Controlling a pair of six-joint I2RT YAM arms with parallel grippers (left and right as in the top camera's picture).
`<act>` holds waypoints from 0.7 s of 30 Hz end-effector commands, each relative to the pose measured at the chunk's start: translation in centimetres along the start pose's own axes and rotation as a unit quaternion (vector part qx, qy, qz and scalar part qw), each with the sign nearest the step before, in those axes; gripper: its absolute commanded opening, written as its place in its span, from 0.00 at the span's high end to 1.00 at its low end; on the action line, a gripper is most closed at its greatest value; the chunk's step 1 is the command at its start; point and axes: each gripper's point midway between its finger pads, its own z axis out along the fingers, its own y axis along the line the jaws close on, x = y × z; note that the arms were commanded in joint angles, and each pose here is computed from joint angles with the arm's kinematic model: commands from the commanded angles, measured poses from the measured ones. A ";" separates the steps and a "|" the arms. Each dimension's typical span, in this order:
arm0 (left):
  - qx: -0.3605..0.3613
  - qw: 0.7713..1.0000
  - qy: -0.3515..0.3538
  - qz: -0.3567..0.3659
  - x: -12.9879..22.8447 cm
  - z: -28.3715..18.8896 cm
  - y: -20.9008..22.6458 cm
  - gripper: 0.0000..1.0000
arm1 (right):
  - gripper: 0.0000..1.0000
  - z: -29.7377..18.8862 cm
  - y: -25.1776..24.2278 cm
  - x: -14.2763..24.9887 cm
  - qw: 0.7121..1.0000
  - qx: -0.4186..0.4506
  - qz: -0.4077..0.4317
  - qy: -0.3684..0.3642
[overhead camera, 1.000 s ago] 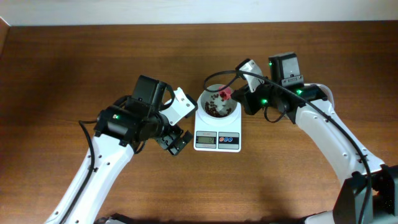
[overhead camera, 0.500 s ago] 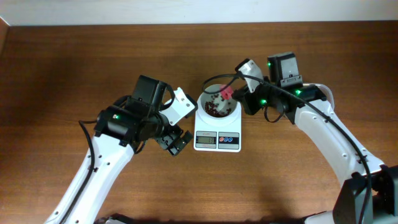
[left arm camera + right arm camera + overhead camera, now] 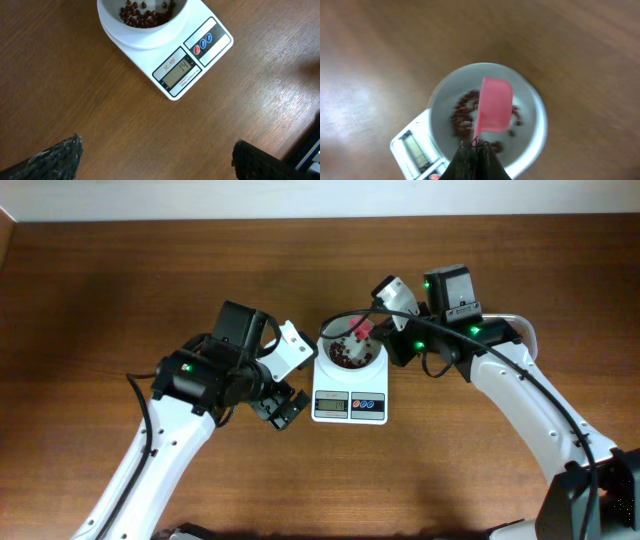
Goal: Scoop and weigh 50g on scale
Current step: 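Tilt the scoop to pour beans into the bowl, right gripper, then move the empty scoop back right over the bean tub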
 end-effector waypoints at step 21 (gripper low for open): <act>0.004 1.000 -0.009 -0.002 -0.1 -0.4 -0.4 0.01 | 0.96 -2.2 0.7 -1.9 0.999 0.036 -0.018 -0.016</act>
